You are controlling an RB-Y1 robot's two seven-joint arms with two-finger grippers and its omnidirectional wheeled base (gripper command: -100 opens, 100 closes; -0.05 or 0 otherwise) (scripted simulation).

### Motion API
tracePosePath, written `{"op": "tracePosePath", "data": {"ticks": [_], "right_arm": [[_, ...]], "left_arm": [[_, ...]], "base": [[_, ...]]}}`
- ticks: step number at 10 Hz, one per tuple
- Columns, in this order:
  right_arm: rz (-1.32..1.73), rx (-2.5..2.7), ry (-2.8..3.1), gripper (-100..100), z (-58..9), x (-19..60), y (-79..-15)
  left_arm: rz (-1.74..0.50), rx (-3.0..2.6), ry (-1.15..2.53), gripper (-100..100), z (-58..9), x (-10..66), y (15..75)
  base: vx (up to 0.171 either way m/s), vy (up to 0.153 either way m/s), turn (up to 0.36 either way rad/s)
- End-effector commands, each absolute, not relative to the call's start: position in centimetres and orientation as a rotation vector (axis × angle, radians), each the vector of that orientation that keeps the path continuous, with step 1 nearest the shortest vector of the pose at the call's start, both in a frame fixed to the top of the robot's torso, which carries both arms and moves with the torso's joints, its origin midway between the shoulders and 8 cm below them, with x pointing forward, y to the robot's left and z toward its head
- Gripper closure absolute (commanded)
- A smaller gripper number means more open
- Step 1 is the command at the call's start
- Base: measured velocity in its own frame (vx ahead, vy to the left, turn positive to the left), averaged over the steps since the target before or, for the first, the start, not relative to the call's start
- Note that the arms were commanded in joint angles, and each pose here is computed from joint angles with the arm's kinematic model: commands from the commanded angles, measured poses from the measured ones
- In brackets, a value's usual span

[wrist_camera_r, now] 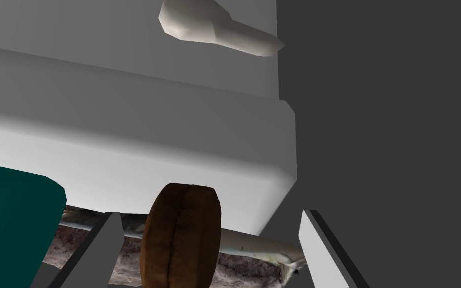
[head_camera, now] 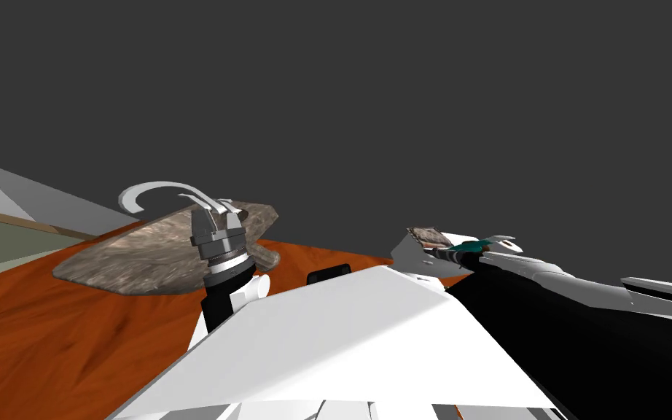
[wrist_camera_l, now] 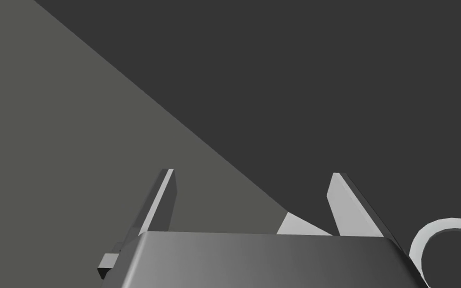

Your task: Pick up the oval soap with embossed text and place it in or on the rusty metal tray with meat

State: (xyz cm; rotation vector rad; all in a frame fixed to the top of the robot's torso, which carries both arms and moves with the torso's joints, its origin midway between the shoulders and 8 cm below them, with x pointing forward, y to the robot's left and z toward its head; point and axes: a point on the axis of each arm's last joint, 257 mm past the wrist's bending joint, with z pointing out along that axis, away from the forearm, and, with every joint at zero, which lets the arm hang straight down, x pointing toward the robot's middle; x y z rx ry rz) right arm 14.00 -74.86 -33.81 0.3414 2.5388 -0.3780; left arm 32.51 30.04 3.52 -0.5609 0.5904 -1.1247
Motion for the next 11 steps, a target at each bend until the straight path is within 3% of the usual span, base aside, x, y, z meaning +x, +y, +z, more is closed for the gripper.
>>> {"op": "tracePosePath", "data": {"ticks": [1,2,6,7,8,11], "right_arm": [[-0.378,0.341,2.539,-100,-33.8,14.0,-74.9],[-0.381,0.346,2.538,100,-33.8,13.9,-74.9],[-0.376,0.344,2.536,100,-33.8,14.1,-74.8],[-0.376,0.344,2.536,0,-33.8,14.1,-74.8],[-0.386,0.364,2.538,100,-34.2,13.7,-75.2],[-0.355,0.256,2.542,100,-32.8,15.5,-74.1]], "left_arm": [[-1.125,-0.561,0.59,0,3.5,32.5,30.0],[-1.124,-0.561,0.591,0,3.5,32.5,30.0],[-1.124,-0.561,0.591,0,3.5,32.5,30.0],[-1.124,-0.561,0.591,0,3.5,32.5,30.0],[-1.124,-0.561,0.591,0,3.5,32.5,30.0],[-1.124,-0.561,0.591,0,3.5,32.5,30.1]], "base": [[-0.06,-0.015,0.043],[-0.009,0.001,0.005],[0.0,0.0,0.0],[0.0,0.0,0.0],[0.012,0.008,-0.007],[0.095,0.026,-0.286]]}}
